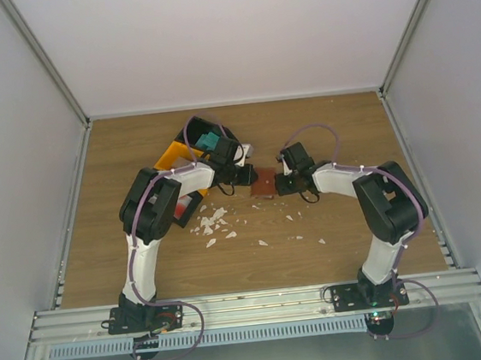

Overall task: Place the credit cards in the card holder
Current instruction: Close the card holder at the center of the board.

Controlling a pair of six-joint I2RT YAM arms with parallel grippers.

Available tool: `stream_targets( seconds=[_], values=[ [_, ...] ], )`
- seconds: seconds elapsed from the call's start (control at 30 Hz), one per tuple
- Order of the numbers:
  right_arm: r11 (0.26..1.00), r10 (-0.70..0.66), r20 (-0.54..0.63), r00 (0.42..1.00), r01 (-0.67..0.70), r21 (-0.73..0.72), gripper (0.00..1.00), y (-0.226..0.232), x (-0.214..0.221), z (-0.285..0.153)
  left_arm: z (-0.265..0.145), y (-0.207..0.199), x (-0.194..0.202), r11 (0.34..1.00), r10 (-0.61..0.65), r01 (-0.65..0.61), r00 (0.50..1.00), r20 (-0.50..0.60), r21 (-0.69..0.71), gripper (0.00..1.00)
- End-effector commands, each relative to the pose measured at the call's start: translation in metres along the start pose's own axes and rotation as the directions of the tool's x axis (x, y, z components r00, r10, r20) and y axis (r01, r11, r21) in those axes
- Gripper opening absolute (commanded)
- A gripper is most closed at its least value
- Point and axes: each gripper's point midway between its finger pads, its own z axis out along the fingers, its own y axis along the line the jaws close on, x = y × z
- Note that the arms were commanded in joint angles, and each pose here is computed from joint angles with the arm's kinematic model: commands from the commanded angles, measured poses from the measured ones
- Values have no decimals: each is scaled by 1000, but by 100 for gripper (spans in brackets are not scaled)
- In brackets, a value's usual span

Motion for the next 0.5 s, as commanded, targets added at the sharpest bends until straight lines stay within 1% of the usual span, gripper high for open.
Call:
stream_targets(
  seconds=[0.0,0.2,0.37,0.47],
  values=[
    [977,-46,99,994,66,-205,49,48,-23,1,31,32,128,993,-91,59,928,-360,-98,0],
    [953,-49,105,993,78,-292,57,62,-20,-8,32,33,128,994,-87,55,929,-360,-99,0],
    [956,-35,103,994,63,-286,62,62,-23,-4,33,34,128,994,-86,53,929,-361,-98,0],
    [969,-39,91,995,60,-239,63,58,-23,3,33,34,129,994,-86,53,928,-362,-100,0]
  ],
)
